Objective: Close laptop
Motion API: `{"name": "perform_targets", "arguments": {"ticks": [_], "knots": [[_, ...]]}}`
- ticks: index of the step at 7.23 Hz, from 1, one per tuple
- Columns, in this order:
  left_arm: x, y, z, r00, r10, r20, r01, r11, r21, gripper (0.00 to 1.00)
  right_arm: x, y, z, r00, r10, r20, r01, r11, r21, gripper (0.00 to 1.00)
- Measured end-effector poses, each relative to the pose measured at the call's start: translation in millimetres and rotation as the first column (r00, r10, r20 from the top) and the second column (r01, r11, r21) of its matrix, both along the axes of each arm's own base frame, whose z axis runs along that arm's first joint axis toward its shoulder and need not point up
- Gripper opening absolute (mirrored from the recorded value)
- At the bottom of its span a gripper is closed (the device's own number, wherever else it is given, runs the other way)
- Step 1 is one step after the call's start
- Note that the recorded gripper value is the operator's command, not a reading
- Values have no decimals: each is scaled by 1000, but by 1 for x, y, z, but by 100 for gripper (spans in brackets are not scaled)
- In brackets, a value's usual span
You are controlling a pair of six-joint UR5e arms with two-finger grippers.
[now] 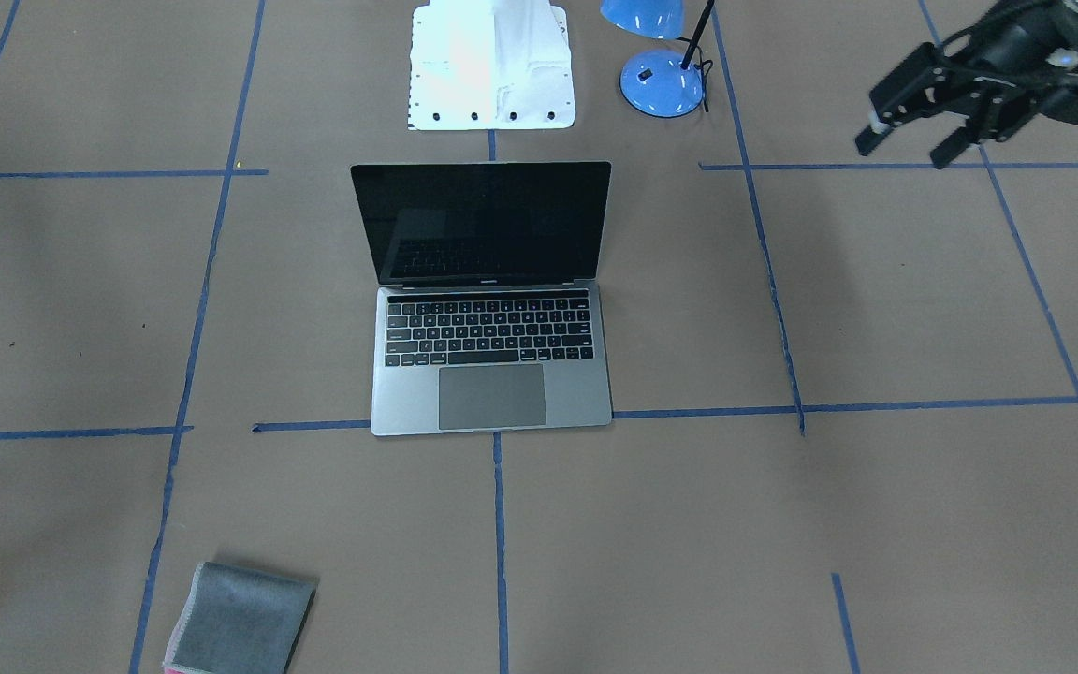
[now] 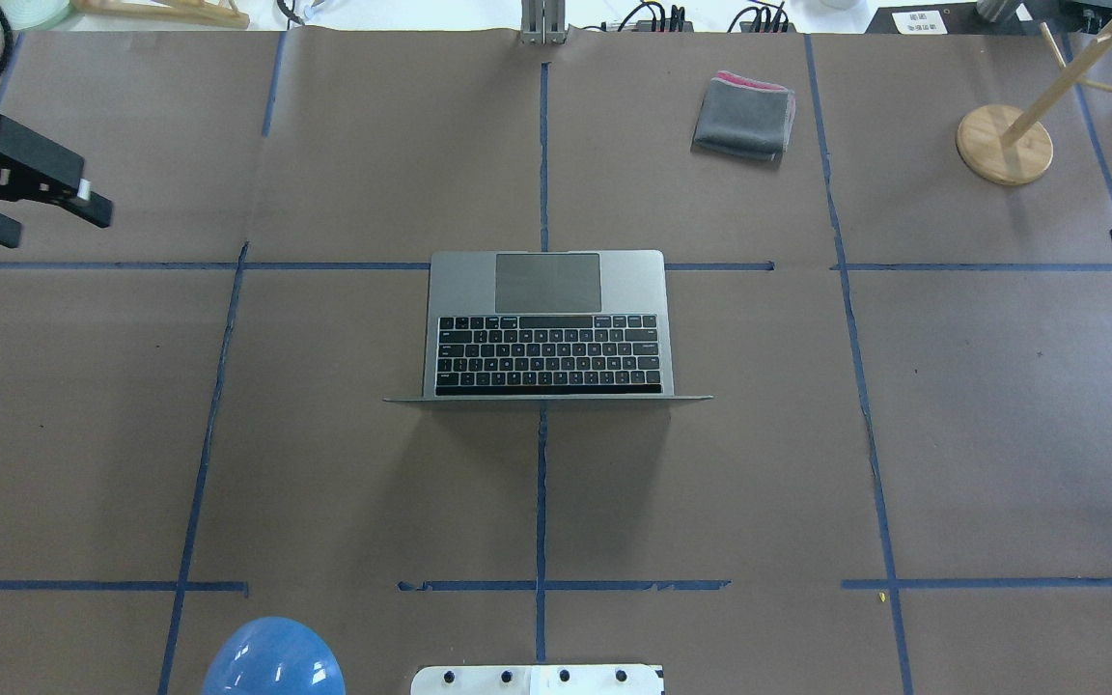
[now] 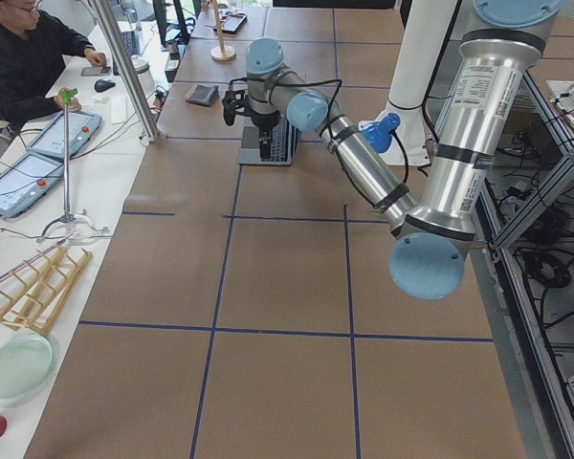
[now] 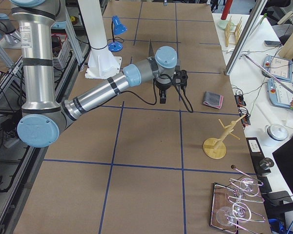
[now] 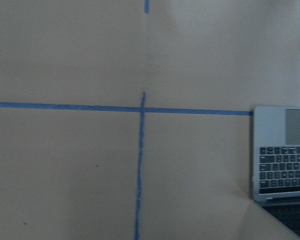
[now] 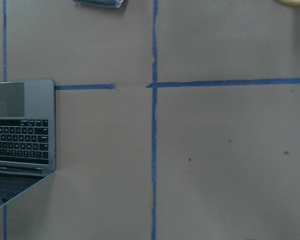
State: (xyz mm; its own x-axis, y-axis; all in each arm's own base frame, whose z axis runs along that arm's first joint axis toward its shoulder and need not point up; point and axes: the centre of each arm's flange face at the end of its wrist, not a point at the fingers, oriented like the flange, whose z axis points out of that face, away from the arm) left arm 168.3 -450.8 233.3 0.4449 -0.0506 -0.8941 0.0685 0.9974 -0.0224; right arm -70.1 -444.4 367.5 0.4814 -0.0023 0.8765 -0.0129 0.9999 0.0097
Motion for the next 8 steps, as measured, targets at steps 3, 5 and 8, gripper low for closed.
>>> {"name": "perform_targets", "arguments": {"ticks": [3, 5, 8], "knots": [[115, 49, -85, 998, 37, -49, -41, 996, -82, 21, -146, 50, -85, 997, 44, 63, -40, 997, -61, 22], [158, 77, -103, 998, 49, -48, -53, 994, -91, 0, -227, 99, -110, 992, 28, 124, -20, 998, -63, 2], [198, 108, -118, 991, 119, -62, -124, 989, -86, 0, -278, 140, -138, 981, -62, 182, 68, 997, -27, 2]]}}
